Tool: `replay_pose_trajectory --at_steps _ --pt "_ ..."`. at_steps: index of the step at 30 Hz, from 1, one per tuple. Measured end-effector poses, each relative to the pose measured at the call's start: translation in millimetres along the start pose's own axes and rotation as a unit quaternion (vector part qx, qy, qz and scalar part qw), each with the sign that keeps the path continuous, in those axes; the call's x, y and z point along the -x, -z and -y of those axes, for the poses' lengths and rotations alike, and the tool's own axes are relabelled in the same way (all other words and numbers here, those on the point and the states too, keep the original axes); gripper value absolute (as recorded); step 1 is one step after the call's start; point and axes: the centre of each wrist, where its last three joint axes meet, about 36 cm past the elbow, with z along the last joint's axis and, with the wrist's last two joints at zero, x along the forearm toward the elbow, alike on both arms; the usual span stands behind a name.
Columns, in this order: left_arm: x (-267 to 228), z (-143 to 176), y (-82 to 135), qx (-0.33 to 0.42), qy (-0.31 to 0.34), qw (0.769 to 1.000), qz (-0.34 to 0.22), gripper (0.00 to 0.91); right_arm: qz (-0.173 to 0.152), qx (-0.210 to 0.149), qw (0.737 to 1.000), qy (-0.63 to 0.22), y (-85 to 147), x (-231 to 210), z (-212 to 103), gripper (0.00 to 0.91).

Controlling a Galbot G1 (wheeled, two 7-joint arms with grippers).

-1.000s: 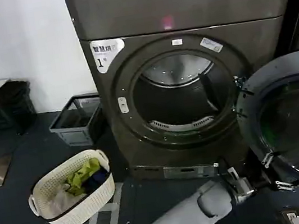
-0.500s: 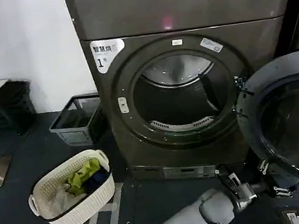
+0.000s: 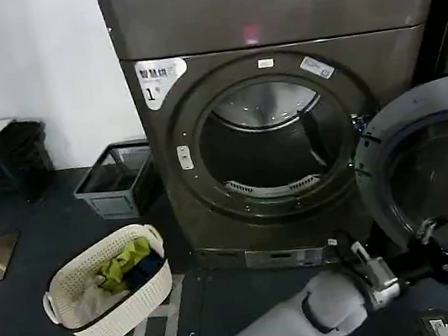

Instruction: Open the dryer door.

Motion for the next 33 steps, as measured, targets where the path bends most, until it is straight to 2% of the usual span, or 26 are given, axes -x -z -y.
replay_pose_trajectory --at_steps 3,10,18,24,29,33 --pt "-20 0 16 0.009 -0.001 1.000 0.021 0.907 -0.004 -0.003 1.000 0.002 -1 -1 1 0.907" --pt "-130 -26 22 0.048 0.037 0.998 -0.027 0.907 -0.021 -0.012 1.000 0.006 -10 -6 8 0.907" --pt "-240 -45 55 0.078 0.137 0.983 -0.096 0.907 -0.038 -0.004 0.999 0.014 -17 -6 -4 0.907" --pt "-316 -54 88 0.068 0.254 0.948 -0.179 0.907 -0.021 0.001 0.999 0.039 -8 11 -20 0.907" --pt "-371 -53 115 0.065 0.321 0.920 -0.217 0.907 -0.017 0.004 0.998 0.055 -6 19 -32 0.907" --pt "-408 -56 128 0.050 0.390 0.881 -0.263 0.907 -0.020 0.010 0.997 0.069 -1 22 -45 0.907"
